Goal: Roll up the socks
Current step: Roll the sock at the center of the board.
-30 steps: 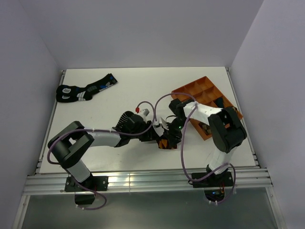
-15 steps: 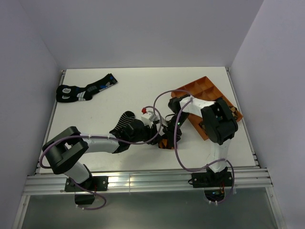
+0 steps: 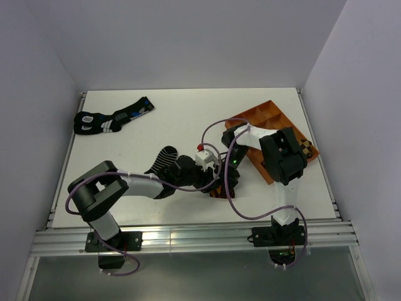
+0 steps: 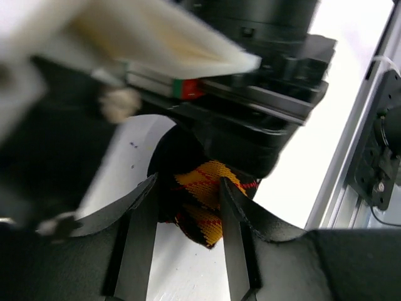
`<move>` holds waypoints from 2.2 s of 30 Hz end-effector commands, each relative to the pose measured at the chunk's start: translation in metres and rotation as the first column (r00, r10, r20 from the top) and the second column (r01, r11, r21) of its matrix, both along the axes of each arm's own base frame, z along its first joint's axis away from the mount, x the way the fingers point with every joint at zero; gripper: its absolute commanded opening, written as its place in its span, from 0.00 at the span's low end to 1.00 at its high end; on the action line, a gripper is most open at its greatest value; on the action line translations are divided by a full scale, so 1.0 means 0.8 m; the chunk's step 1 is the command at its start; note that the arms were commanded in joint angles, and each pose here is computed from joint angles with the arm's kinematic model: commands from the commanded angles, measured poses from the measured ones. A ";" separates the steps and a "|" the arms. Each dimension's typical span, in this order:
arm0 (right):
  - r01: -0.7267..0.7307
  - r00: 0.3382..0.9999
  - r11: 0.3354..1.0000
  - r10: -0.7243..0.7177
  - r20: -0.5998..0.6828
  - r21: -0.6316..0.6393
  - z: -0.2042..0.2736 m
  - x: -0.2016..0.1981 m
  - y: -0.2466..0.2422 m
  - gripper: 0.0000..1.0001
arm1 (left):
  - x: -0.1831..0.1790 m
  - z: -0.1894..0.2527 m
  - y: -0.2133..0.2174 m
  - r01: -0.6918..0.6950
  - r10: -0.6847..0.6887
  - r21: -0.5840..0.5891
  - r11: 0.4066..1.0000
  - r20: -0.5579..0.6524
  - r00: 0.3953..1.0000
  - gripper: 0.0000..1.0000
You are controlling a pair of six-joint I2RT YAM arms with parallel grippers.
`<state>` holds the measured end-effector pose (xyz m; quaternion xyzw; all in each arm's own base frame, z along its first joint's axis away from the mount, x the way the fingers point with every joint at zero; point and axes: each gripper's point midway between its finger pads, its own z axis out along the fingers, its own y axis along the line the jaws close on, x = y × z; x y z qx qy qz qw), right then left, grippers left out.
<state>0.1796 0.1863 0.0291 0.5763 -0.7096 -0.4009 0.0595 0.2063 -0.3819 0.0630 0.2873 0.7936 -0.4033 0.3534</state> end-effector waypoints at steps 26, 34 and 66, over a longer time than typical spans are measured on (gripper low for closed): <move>0.044 0.998 0.990 -0.038 0.046 -0.133 -0.034 0.031 -0.018 0.21 | -0.035 0.008 -0.013 0.147 -0.154 -0.143 0.979 -0.042 0.987 0.51; 0.077 0.995 0.985 -0.066 0.077 -0.156 -0.035 0.039 -0.018 0.22 | -0.033 -0.014 -0.026 0.129 -0.140 -0.090 0.988 -0.118 0.983 0.44; 0.307 0.896 0.951 -0.304 0.323 0.044 0.051 0.056 -0.033 0.68 | -0.065 -0.094 -0.005 0.047 0.034 0.188 0.981 -0.402 0.915 0.01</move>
